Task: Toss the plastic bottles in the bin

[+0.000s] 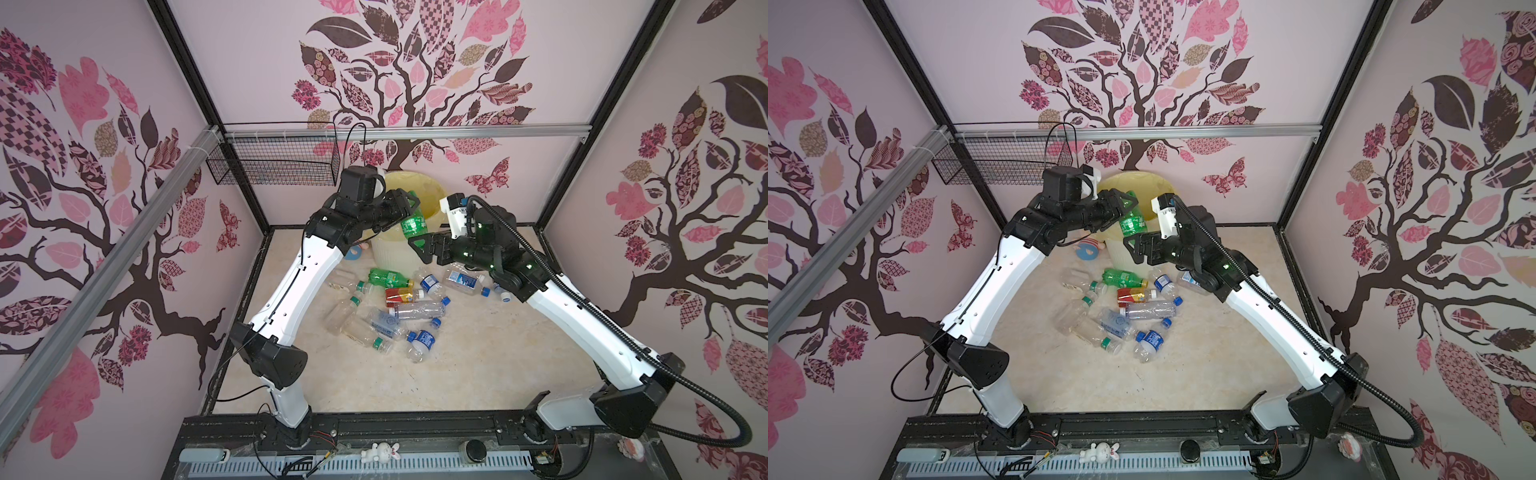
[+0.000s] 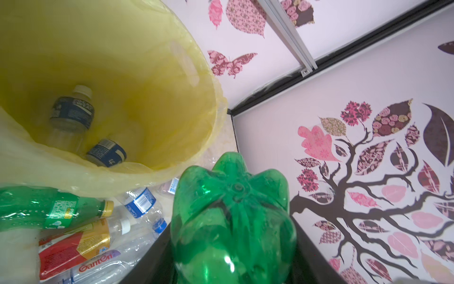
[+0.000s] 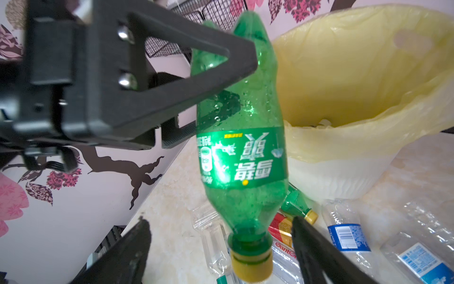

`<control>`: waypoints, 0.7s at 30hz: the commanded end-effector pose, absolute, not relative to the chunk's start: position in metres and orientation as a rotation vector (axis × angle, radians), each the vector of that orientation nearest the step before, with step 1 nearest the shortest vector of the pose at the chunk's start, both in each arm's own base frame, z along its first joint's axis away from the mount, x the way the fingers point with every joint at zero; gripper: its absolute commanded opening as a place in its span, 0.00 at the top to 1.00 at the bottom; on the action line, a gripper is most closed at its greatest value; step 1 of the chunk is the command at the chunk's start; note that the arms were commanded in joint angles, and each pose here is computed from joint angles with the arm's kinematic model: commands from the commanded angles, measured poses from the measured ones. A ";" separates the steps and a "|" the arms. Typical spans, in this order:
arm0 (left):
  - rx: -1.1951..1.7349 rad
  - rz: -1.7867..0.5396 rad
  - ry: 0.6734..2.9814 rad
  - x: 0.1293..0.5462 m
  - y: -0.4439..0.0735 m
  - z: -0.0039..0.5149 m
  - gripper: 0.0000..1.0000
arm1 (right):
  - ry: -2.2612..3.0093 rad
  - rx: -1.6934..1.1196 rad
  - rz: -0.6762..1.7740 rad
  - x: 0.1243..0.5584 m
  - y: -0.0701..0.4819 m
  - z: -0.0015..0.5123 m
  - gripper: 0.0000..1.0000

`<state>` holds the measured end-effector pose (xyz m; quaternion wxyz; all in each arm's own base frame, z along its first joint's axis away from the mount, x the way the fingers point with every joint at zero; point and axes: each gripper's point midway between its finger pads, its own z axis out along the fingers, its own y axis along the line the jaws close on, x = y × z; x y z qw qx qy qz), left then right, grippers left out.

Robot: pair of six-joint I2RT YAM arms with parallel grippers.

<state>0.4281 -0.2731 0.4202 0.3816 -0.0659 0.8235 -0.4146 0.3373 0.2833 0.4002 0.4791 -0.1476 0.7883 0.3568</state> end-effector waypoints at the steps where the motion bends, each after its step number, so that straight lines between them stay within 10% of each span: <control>1: -0.201 -0.990 1.901 0.442 -0.246 0.473 0.51 | 1.837 -0.309 0.877 0.336 0.276 0.439 0.00; 21: -0.214 -0.611 1.269 0.449 -0.172 0.635 0.49 | 1.789 -0.150 0.840 0.347 0.259 0.476 0.00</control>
